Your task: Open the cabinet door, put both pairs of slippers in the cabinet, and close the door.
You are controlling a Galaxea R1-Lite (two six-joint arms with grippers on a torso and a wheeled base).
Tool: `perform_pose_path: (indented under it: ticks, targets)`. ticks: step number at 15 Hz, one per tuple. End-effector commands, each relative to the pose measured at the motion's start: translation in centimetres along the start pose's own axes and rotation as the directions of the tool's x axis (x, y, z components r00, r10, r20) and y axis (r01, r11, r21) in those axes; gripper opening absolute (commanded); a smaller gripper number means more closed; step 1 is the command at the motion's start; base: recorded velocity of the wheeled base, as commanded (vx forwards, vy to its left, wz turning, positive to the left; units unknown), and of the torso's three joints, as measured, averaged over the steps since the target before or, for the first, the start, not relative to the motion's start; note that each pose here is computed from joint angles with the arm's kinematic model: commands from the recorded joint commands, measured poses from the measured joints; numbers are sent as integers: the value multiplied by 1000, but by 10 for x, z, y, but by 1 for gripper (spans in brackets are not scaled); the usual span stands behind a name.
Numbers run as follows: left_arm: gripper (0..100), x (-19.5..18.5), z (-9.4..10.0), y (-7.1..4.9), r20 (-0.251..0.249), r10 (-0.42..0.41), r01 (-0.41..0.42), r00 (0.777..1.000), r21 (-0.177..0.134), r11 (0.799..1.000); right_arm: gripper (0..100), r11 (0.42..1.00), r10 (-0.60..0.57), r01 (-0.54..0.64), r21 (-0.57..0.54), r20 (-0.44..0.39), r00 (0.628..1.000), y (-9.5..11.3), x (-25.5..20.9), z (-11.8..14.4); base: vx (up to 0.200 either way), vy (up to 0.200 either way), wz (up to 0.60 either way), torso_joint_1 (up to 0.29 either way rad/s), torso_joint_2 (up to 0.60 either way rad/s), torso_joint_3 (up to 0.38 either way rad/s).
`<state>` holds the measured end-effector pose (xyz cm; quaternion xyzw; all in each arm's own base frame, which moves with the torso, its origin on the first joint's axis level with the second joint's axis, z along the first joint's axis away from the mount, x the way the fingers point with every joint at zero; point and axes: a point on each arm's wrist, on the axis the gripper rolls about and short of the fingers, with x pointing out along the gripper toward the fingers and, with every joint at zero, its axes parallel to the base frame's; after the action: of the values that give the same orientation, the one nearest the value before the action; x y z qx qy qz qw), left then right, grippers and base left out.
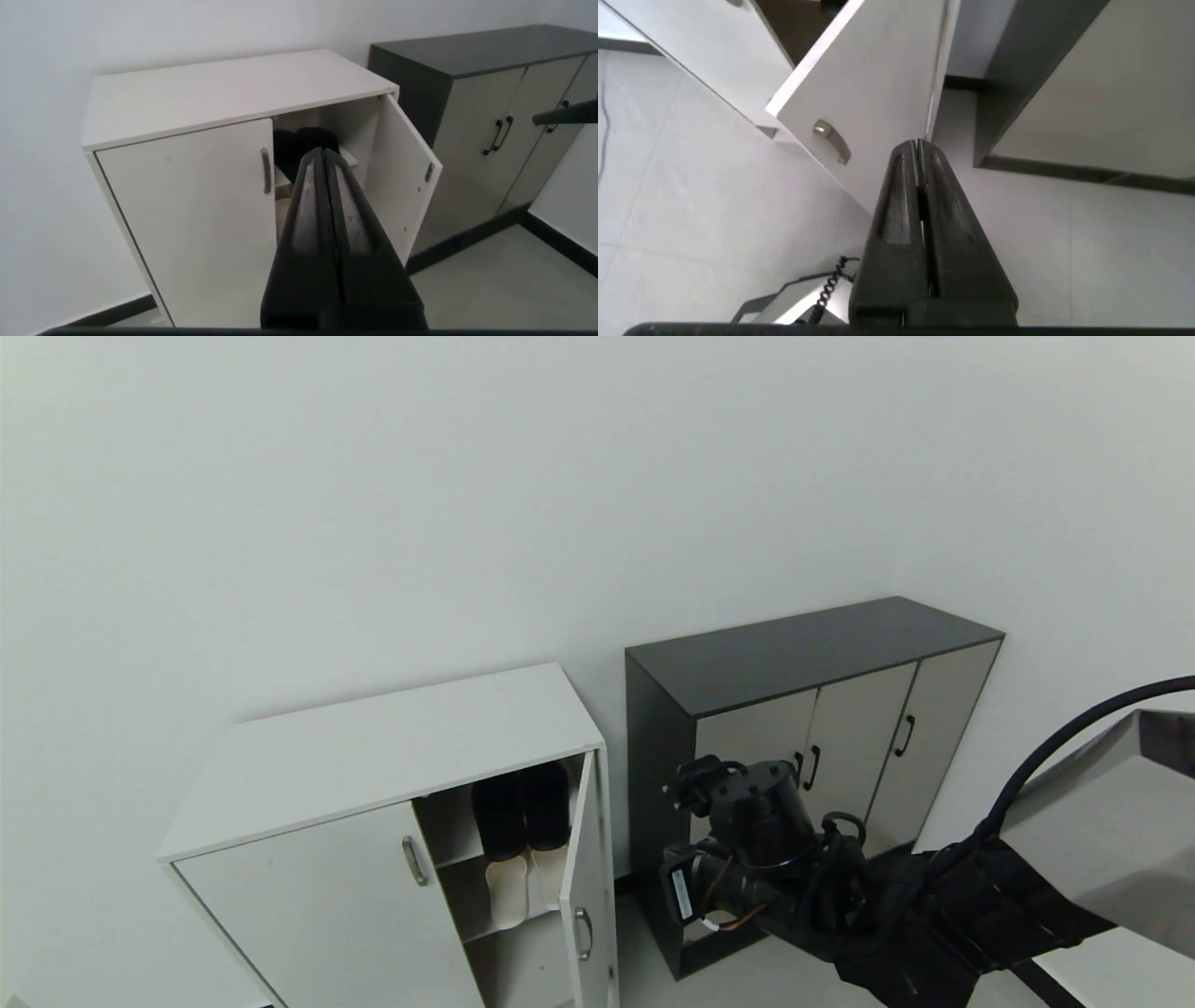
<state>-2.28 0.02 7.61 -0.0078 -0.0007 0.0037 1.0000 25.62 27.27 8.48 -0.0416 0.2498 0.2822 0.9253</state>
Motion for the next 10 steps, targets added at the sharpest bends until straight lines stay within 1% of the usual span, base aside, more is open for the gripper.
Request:
perform_pose_path:
  ticks: [1, 3, 9, 10]
  targets:
    - [0, 0, 0, 0, 0, 0, 0, 1000, 0, 1000, 0, 1000, 21, -21, -9, -6, 1000, 2, -3, -1, 0, 0, 600, -2, 2, 2]
    - [0, 0, 0, 0, 0, 0, 0, 1000, -1, 1000, 0, 999, 49, -50, -13, -11, 999, 2, -7, -2, 0, 0, 600, -2, 2, 7]
    - [0, 0, 0, 0, 0, 0, 0, 1000, -1, 1000, 0, 997, 65, -66, -32, -24, 998, -1, -7, -6, 0, 0, 600, 2, 2, -1]
    - [0, 0, 0, 0, 0, 0, 0, 1000, 0, 1000, 0, 997, 73, -73, -32, -25, 997, -1, -7, -6, 0, 0, 0, 0, 0, 0]
